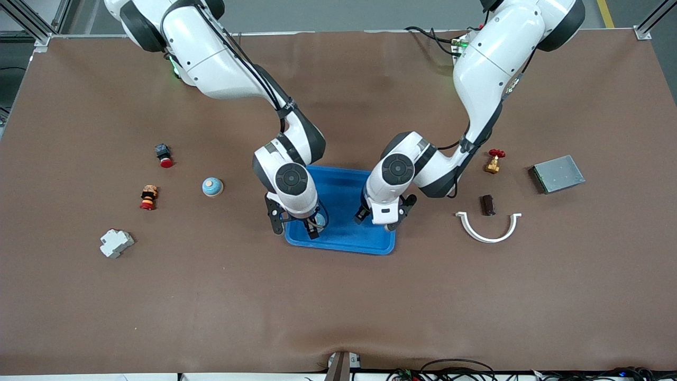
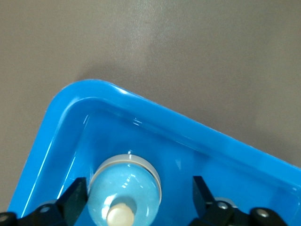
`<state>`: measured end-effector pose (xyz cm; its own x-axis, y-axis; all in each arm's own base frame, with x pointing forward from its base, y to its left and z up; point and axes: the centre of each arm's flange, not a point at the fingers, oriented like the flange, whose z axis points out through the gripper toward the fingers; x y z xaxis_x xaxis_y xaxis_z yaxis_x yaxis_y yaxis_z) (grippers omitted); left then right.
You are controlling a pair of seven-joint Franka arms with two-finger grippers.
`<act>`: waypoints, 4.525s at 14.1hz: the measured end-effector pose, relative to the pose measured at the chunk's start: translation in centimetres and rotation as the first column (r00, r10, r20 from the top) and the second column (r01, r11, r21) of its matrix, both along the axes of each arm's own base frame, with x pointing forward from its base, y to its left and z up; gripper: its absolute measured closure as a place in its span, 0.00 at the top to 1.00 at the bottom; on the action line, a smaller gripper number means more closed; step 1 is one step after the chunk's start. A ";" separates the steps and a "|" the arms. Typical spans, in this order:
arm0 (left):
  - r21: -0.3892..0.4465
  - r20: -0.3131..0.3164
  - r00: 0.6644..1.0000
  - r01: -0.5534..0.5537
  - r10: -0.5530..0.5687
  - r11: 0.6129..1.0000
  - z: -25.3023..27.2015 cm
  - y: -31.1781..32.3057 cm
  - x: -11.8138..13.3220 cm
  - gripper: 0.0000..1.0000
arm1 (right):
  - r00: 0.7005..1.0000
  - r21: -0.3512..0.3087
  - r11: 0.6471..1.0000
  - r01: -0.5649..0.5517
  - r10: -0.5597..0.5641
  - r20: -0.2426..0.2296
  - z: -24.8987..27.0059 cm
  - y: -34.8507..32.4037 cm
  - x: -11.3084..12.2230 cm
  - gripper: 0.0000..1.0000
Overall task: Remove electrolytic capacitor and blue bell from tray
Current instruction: 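Grasp the second capacitor with the left gripper while the right gripper grasps the bell, then carry the bell toward the first bell while the left gripper lifts the capacitor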
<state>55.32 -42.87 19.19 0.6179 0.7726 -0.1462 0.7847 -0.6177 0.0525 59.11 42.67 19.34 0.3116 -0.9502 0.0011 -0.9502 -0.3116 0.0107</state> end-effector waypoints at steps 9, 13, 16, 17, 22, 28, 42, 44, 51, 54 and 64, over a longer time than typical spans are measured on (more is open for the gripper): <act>-0.007 0.010 1.000 -0.023 0.023 1.000 0.3 0.0 0.4 0.05 | 1.000 0.003 1.000 0.004 -0.004 0.016 0.5 -0.1 0.7 0.62; -0.014 0.025 0.999 -0.035 0.035 0.999 1.0 0.4 1.2 0.05 | 1.000 0.010 1.000 0.013 -0.013 0.018 1.8 0.0 1.5 0.62; -0.016 0.029 0.999 -0.037 0.037 0.999 1.3 0.5 1.4 0.05 | 1.000 0.013 1.000 0.014 -0.014 0.020 2.0 0.1 1.5 0.62; -0.016 0.028 0.999 -0.037 0.037 0.999 1.3 0.5 1.4 0.10 | 1.000 0.009 1.000 0.013 -0.013 0.015 2.2 0.0 1.6 0.62; -0.006 0.018 0.999 -0.048 0.048 0.999 1.9 0.1 1.2 0.59 | 0.997 -0.021 0.998 -0.063 0.062 -0.040 5.3 -1.6 1.9 0.62; 0.043 -0.033 0.917 -0.396 0.398 0.917 6.2 -3.0 -0.2 1.00 | 0.986 0.041 0.986 -0.163 0.162 0.027 6.4 -6.9 0.7 0.62; 0.283 -0.012 0.748 -0.634 0.663 0.720 -1.6 -3.7 -4.9 1.00 | 0.941 0.028 0.940 -0.340 0.340 0.000 2.0 -16.4 -9.3 0.62; 0.288 0.006 0.758 -0.626 0.652 0.725 -1.8 -3.6 -4.9 1.00 | 0.938 0.027 0.937 -0.347 0.348 -0.009 1.9 -16.9 -9.9 0.62; 0.292 0.013 0.767 -0.616 0.642 0.731 -2.1 -3.8 -5.2 1.00 | 0.914 0.023 0.914 -0.406 0.406 0.012 -0.4 -20.0 -11.4 0.62; 0.293 0.013 0.769 -0.614 0.639 0.733 -2.2 -3.9 -5.3 1.00 | 0.911 0.022 0.911 -0.412 0.411 0.018 -0.8 -20.9 -11.5 0.62; 0.286 0.030 0.790 -0.594 0.612 0.752 -1.8 -5.1 -6.0 0.35 | 0.920 0.024 0.920 -0.391 0.391 0.027 -0.7 -21.3 -11.2 0.94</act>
